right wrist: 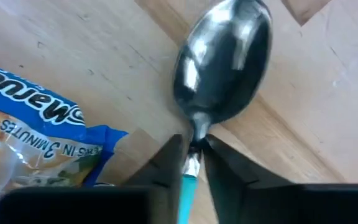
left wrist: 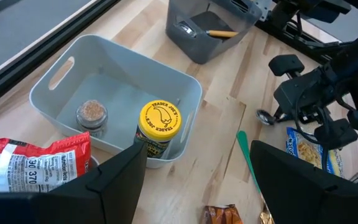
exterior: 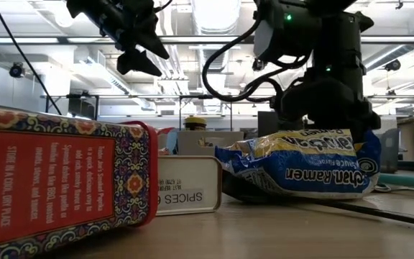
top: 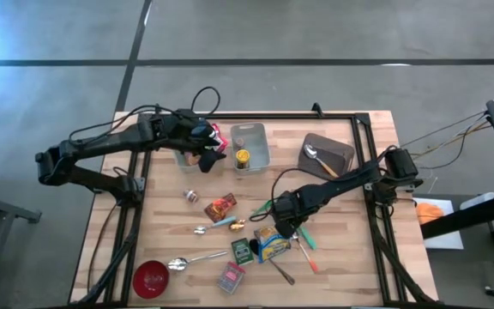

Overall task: Pick & Place Food Item
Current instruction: Put the right light blue spoon into the black bin

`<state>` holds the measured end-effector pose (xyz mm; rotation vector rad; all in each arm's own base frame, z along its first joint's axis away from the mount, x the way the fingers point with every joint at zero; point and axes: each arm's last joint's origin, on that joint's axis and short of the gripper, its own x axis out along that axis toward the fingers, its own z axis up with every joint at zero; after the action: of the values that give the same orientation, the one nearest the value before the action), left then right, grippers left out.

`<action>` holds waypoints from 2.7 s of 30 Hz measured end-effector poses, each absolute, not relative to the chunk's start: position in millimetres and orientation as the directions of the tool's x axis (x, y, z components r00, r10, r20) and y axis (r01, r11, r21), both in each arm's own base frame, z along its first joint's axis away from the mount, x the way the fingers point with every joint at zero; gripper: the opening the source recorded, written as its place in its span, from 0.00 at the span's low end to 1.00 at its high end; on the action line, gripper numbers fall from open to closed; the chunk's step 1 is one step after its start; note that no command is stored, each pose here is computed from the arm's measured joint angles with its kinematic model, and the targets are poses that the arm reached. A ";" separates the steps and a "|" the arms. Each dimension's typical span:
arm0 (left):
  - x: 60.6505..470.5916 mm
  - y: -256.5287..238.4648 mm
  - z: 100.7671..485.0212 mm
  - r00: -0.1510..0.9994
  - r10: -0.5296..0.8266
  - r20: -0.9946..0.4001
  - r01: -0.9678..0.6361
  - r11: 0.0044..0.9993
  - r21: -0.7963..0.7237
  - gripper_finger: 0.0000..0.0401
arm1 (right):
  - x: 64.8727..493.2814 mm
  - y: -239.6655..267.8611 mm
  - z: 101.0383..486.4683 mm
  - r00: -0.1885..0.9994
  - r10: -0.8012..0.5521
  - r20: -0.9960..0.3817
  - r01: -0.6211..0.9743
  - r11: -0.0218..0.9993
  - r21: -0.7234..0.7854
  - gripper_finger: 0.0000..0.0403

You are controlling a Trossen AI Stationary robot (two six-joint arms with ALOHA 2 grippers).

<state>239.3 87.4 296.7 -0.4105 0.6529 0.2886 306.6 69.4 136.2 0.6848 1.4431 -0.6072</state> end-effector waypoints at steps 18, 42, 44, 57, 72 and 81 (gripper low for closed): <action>239.9 86.3 297.8 0.770 0.094 -0.631 -0.369 0.872 -0.321 0.73 | 279.6 42.2 217.2 0.258 -0.066 -0.964 0.768 0.619 0.163 0.03; 251.9 64.6 309.2 0.854 -0.042 -0.519 -0.229 0.864 -0.448 0.73 | 208.5 -120.5 270.6 0.158 -0.389 -0.907 0.754 0.641 -0.143 0.02; 251.8 64.6 309.2 0.854 -0.042 -0.519 -0.230 0.864 -0.448 0.73 | 212.0 -123.1 260.8 0.128 -0.364 -0.923 0.726 0.668 -0.163 0.02; 251.7 64.6 308.7 0.852 -0.043 -0.522 -0.240 0.854 -0.462 0.73 | 206.4 -119.7 200.1 0.019 -0.257 -0.966 0.685 0.707 -0.175 0.02; 251.7 64.6 308.7 0.852 -0.042 -0.522 -0.242 0.852 -0.464 0.73 | 205.1 -121.2 162.7 -0.020 -0.221 -0.975 0.705 0.689 -0.170 0.02; 251.7 64.6 308.7 0.852 -0.042 -0.522 -0.250 0.843 -0.476 0.73 | 214.9 -125.8 150.9 -0.032 -0.184 -0.982 0.677 0.719 -0.157 0.03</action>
<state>251.7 64.6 308.7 -0.5628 0.5469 0.1156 214.9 -125.8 150.9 0.4325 1.4483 -0.7255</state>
